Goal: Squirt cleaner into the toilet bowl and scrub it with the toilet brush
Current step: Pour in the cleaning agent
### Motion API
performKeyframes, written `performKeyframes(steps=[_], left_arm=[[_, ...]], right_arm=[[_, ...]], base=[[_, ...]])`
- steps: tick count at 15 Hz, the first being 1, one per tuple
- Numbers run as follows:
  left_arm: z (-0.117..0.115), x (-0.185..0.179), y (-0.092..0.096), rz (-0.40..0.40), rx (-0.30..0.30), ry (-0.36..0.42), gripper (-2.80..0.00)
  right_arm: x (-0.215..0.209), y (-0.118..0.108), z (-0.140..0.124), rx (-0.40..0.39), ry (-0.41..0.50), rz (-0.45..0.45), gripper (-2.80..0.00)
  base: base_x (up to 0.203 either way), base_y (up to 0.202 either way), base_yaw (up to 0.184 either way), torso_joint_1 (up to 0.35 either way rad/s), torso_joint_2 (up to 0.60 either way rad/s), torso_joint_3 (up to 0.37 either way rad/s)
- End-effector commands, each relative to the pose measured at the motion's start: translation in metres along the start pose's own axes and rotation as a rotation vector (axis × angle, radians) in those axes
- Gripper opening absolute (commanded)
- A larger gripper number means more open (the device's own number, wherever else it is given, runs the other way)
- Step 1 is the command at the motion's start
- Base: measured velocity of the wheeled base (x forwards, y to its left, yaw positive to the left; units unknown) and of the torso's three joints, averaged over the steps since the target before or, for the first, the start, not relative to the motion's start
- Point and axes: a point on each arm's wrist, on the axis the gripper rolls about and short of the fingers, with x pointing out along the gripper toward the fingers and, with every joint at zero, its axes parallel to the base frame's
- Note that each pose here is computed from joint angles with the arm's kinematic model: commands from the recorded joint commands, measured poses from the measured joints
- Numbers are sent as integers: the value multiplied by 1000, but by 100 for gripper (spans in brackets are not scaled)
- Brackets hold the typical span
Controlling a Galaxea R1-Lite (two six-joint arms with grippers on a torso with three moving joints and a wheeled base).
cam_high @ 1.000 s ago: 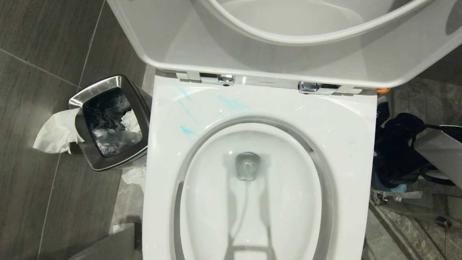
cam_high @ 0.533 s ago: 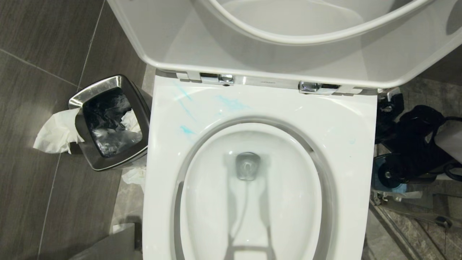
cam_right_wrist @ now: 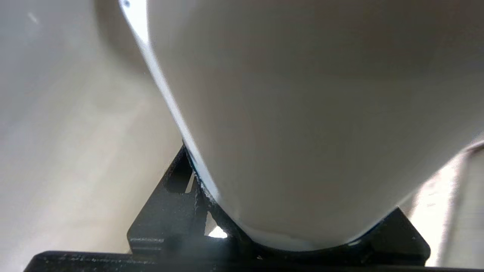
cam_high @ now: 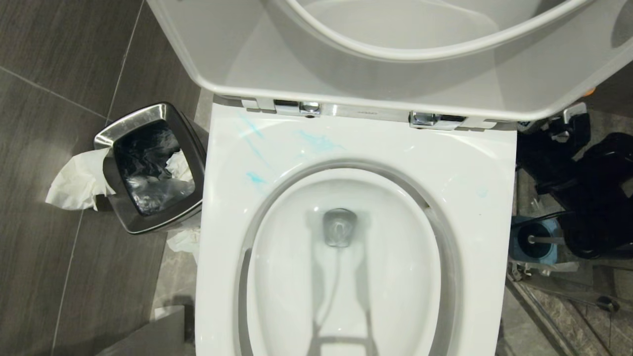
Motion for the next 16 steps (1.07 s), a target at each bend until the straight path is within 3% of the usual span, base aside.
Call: performKeyframes(steps=[1, 9, 16], left_arm=[[0, 0, 0, 0, 0, 0, -280], [0, 0, 0, 0, 0, 0, -280], [0, 0, 0, 0, 0, 0, -280]], right_arm=[[-16, 2, 36, -36, -25, -49, -280], [-75, 13, 130, -64, 74, -186, -280], [-146, 36, 182, 51, 221, -221, -280]], base=[[0, 0, 0, 0, 0, 0], [0, 0, 0, 0, 0, 0], [0, 0, 0, 0, 0, 0]])
